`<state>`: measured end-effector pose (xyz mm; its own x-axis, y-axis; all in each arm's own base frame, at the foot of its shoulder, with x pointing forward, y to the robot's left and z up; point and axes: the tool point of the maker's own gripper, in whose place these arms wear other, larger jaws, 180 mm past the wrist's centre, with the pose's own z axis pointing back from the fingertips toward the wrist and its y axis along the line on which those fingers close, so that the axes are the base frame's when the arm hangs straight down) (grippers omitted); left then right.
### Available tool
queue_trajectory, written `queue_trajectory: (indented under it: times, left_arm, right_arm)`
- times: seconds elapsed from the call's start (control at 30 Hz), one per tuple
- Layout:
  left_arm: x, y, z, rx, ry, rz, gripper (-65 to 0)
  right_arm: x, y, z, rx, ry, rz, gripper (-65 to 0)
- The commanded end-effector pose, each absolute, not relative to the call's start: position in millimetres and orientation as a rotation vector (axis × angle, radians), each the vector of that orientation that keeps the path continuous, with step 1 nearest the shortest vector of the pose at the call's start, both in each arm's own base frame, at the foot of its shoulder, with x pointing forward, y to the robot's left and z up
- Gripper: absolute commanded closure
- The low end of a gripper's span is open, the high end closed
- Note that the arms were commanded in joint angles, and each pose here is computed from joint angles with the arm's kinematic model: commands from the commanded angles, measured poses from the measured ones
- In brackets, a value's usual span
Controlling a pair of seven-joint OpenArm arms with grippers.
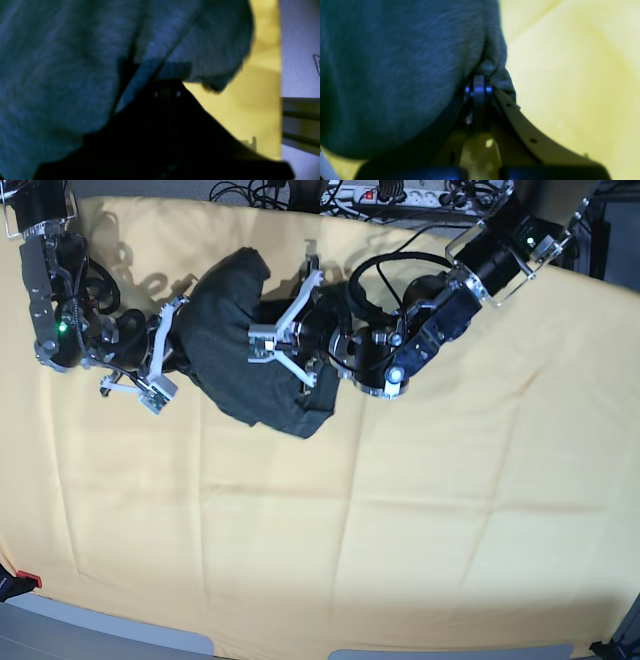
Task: Fold the T-shirt properly
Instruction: 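Tuck and straighten the bundle's loose edge with the left gripper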
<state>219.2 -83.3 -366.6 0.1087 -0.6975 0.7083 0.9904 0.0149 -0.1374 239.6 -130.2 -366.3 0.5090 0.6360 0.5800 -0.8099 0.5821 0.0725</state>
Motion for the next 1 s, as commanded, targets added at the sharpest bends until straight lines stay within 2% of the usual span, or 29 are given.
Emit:
queue_trajectory:
  times: [0.0, 0.17, 0.3, 0.53, 0.7, 0.97]
  left_arm:
    - [244, -78, -361, -0.634, -0.561, -1.422, 0.0]
    - [309, -78, -338, -0.563, -0.702, -1.402, 0.0]
    - [346, -92, -313, -0.545, -0.771, -1.398, 0.0]
    - [348, -99, -282, -0.513, -0.642, -1.459, 0.0]
    - [354, -85, -272, -0.546, -0.622, -1.407, 0.0]
    - [372, -53, -261, -0.559, -0.661, -1.307, 0.0]
  right_arm:
    - [242, -133, -355, 0.368, -0.57, 0.888, 0.0]
    - [225, -136, -340, 0.481, -0.615, 0.752, 0.0]
    - [216, -134, -345, 0.492, -0.636, 0.665, 0.0]
    - [250, -166, -325, 0.401, -0.795, 0.487, 0.0]
    - [258, -199, -325, 0.283, -0.799, 0.379, 0.0]
    - [258, -185, -318, 0.353, -0.841, 0.408, 0.0]
